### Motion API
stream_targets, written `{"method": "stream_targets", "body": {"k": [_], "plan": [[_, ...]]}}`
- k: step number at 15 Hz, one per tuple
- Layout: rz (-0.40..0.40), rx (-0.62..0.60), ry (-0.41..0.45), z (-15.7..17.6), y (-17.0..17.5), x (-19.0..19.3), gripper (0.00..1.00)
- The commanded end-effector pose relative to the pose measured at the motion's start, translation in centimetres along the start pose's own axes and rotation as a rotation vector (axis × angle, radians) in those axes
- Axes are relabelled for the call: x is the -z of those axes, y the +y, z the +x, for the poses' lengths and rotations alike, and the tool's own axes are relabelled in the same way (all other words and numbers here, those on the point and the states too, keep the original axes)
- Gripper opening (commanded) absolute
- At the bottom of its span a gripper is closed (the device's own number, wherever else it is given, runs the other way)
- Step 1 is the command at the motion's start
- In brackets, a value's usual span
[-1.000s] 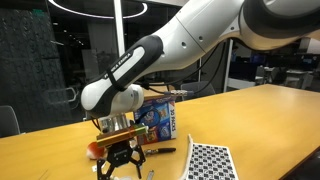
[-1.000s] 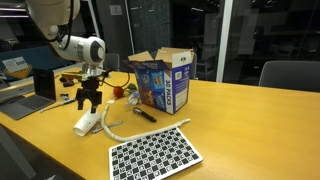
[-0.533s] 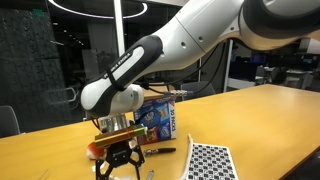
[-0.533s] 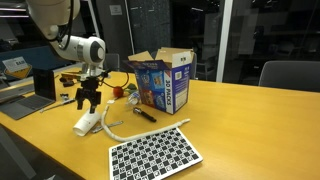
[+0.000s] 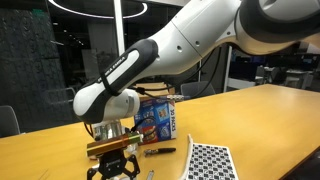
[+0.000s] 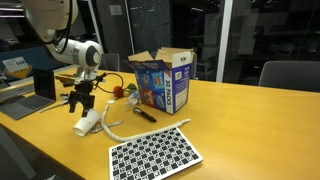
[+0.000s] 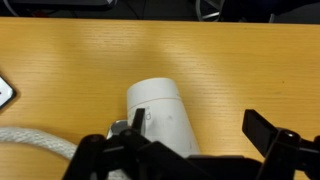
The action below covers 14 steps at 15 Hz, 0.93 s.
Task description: Pick up the white cup from the table and put in the box
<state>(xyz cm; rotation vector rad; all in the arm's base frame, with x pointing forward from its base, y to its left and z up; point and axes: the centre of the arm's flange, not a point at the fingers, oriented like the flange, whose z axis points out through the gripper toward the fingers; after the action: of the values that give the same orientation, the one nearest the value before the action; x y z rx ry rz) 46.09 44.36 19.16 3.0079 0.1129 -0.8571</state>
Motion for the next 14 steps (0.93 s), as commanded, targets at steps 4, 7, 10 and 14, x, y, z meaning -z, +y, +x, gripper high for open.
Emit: {"method": "stream_targets", "body": {"k": [4,7,10,14], "plan": [[0.012,0.034,-0.033,1.12,-1.33,-0.95,1.0],[0.019,0.083,-0.017,1.09,-1.47,-1.15,0.66],[0.02,0.105,-0.019,1.0,-1.61,-0.97,0.42],[0.024,0.128,-0.016,0.98,-1.85,-0.73,0.16]]}}
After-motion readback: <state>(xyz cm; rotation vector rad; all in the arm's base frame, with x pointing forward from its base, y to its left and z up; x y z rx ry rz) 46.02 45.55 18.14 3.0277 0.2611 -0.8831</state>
